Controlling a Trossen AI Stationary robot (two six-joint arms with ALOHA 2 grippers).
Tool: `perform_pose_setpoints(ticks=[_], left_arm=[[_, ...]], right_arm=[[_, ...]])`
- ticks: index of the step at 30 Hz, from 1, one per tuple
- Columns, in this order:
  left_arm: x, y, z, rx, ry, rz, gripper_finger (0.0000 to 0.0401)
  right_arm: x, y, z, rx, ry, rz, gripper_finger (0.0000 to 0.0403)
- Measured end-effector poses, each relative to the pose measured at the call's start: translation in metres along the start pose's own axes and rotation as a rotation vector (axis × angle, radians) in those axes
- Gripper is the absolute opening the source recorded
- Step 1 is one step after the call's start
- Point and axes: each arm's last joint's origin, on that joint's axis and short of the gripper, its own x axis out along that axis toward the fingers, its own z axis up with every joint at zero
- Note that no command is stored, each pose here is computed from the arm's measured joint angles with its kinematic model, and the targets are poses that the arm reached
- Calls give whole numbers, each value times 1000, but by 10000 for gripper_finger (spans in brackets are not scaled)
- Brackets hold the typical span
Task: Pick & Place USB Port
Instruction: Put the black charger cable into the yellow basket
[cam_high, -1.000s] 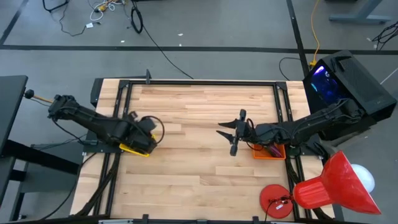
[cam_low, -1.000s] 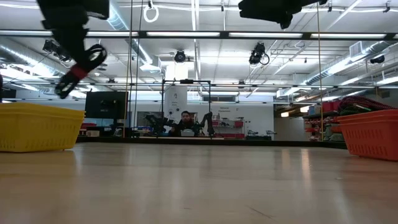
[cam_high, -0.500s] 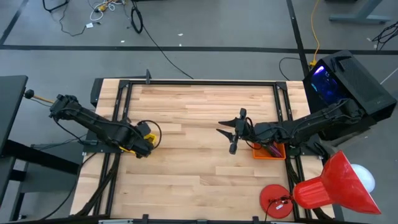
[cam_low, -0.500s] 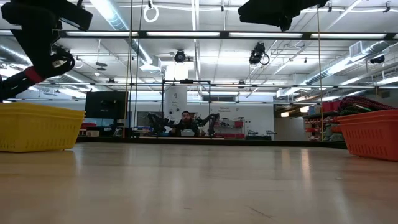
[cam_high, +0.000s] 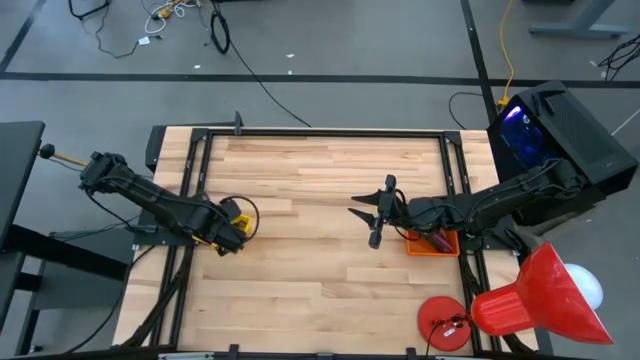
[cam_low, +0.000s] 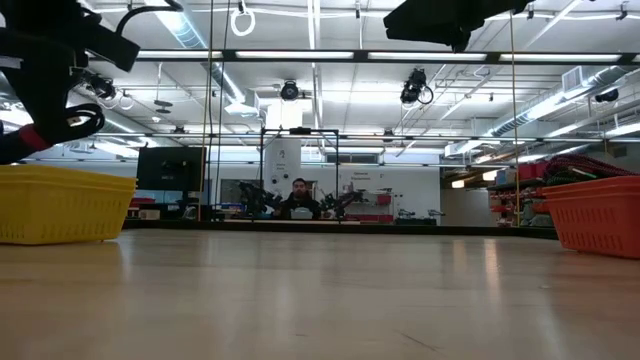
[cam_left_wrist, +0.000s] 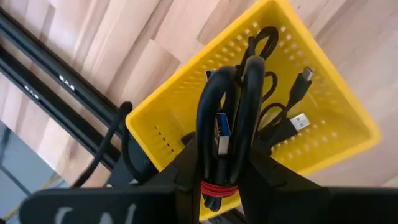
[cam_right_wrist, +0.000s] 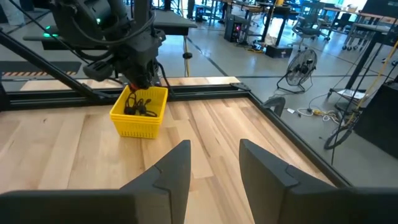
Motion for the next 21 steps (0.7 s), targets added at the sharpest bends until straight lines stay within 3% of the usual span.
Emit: perform_pose_setpoints(ticks=[5,14,21], left_arm=[[7,-1,2,44,-34,3,74],[15,0,4,10,-15,2,74],[15,-3,6,39,-45,-20,205]], right_arm=[[0,0,0,2,-1,0,139],[0,0,0,18,4,3,139],[0,0,-1,17,7,3,139]])
